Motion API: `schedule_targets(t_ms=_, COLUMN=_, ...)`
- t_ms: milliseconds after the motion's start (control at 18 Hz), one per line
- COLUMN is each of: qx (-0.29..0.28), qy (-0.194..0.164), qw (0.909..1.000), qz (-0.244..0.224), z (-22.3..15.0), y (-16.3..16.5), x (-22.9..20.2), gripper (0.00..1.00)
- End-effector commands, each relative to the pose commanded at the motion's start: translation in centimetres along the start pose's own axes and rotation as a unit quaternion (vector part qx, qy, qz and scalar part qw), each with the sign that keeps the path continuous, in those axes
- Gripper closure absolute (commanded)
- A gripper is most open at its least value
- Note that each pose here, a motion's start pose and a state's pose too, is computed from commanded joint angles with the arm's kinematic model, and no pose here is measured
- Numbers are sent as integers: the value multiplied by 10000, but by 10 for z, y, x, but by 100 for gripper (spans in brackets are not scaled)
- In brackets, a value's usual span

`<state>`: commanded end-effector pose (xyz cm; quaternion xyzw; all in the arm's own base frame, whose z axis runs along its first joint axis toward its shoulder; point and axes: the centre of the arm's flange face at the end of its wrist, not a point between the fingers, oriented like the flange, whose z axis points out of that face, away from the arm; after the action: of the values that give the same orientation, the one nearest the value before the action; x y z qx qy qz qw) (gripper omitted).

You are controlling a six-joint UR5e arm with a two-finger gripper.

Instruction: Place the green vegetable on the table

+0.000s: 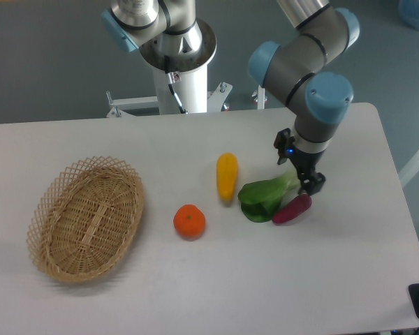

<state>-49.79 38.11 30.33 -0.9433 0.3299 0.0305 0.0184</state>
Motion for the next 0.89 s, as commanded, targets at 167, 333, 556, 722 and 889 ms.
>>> schedule_targets(t_ms=167, qx=-68, qy=-269, qw=9996, qz=-38, z=-18, y=12, x=-33, gripper=0)
schedule_targets(t_ms=333, qx=-80, qy=-361, qw=9989, qz=-278, z=-25, y=20, x=-70, gripper=0)
schedule_targets(t_ms=556, qx=-52, qy=-342, qw=9972, qz=-656, z=-23, y=25, x=-107, gripper=0)
schedule_targets(t_ms=722, qx=-84, qy=-399, qw=9970, qz=-662, z=-31, y=29, x=-124, gripper=0)
schedule_targets(t_ms=889, qx=-79, qy=-322, qw=9972, qz=-665, z=-30, y=32, x=-133, gripper=0)
